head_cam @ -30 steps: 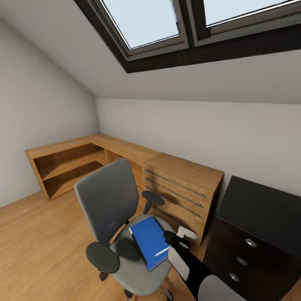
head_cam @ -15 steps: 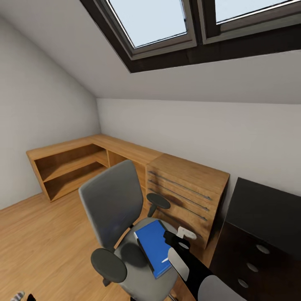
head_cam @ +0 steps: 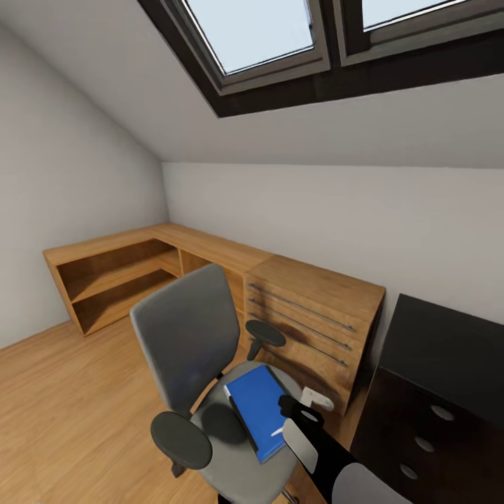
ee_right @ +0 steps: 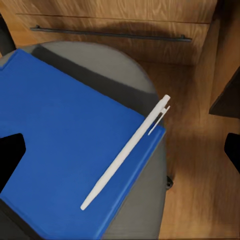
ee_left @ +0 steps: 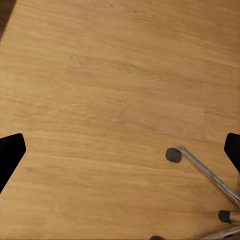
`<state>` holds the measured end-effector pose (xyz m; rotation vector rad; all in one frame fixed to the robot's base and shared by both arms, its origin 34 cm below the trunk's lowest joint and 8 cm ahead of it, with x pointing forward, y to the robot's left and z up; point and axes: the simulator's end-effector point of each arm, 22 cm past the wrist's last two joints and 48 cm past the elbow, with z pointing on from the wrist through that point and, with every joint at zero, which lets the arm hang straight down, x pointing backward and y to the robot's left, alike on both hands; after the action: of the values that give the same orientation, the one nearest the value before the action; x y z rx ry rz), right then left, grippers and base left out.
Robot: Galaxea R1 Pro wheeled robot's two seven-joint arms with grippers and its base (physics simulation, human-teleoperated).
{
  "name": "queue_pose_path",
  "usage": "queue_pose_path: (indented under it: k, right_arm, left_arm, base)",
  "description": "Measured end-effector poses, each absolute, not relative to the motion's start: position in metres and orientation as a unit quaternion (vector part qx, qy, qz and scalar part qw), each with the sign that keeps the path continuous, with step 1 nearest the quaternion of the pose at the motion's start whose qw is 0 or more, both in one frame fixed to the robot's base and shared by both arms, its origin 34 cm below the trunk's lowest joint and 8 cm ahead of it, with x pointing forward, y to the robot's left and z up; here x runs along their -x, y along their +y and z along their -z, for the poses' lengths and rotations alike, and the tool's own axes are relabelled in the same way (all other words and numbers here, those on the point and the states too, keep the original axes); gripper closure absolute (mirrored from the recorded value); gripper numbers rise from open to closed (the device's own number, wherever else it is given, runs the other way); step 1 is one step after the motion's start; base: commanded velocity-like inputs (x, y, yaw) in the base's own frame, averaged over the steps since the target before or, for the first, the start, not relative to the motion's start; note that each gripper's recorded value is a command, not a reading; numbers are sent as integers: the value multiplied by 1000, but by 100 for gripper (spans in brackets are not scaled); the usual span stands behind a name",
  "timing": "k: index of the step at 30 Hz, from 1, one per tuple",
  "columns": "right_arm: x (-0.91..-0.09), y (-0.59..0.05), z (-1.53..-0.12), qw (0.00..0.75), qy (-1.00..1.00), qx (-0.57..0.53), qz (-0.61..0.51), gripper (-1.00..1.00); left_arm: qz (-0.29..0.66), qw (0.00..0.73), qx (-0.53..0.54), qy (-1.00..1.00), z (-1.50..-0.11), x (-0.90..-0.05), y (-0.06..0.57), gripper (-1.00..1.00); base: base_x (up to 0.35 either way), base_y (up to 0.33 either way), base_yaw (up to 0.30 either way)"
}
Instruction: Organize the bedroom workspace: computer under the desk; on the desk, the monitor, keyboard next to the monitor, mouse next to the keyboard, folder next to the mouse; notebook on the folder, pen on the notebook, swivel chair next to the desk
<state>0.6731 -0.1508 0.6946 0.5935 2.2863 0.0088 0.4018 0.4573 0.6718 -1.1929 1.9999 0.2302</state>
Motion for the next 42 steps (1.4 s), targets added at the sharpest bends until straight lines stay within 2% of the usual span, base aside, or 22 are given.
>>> queue_pose_path:
  k: [27, 36, 42]
  right_arm:
    - [-668, -154, -640, 368, 896, -247, -3, -100]
    - [-685, -200, -661, 331, 873, -352, 69, -100]
    - [-681, -204, -652, 315, 868, -375, 78, -100]
  left_arm:
    - [-99, 384, 472, 788, -623, -394, 463, -100]
    - [-99, 383, 472, 787, -606, -392, 462, -100]
    - [-100, 384, 473, 787, -596, -391, 463, -100]
  base:
    - [0, 0, 22]
    - [0, 0, 0]
    - [0, 0, 0]
